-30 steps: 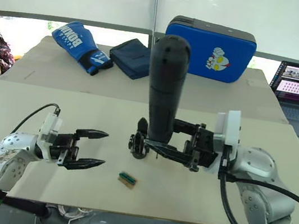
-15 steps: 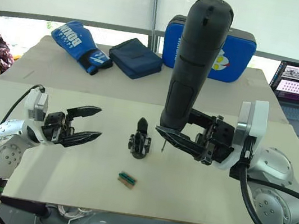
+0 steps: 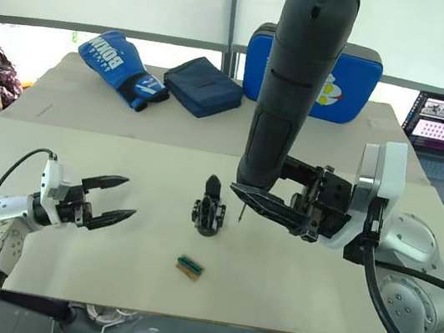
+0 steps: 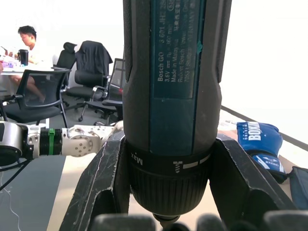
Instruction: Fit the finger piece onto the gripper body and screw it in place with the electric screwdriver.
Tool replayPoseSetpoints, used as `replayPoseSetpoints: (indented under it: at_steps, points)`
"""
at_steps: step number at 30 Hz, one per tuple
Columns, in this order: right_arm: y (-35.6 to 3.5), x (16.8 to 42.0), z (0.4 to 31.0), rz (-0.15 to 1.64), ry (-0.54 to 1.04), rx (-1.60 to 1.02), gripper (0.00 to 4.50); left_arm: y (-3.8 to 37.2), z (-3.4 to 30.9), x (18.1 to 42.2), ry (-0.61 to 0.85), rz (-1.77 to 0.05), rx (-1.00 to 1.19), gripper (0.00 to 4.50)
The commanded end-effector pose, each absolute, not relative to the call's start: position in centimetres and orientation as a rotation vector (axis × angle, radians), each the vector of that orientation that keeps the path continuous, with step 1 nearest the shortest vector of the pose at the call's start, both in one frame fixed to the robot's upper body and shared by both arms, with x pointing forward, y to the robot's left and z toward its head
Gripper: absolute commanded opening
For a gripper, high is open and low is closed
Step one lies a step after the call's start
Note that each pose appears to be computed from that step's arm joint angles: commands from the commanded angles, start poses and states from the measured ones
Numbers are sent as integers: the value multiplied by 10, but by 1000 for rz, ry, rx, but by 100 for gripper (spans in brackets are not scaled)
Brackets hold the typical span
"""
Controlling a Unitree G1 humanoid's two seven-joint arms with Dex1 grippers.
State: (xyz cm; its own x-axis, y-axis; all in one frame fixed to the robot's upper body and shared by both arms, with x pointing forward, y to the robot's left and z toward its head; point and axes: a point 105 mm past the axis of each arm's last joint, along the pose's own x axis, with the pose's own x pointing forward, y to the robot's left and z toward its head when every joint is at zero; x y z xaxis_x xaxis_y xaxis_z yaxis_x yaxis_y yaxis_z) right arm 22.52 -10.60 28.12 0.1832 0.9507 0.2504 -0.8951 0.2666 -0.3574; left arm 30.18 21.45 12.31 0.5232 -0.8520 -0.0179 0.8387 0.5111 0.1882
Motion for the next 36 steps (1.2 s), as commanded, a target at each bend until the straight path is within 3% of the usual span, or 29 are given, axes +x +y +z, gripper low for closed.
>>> replayPoseSetpoints:
  at_steps: [1,19,34,36]
  points:
    - [-106,220,291,1323,-511,-159,189,201,118,306,-77,-1053,247,443]
    - [-100,223,287,1343,-500,-168,189,86,73,319,-5,-1208,233,443]
    - [-98,224,286,1328,-494,-178,189,53,66,322,19,-1208,204,443]
    - [-98,224,286,1326,-493,-178,189,52,65,324,33,-1207,195,390]
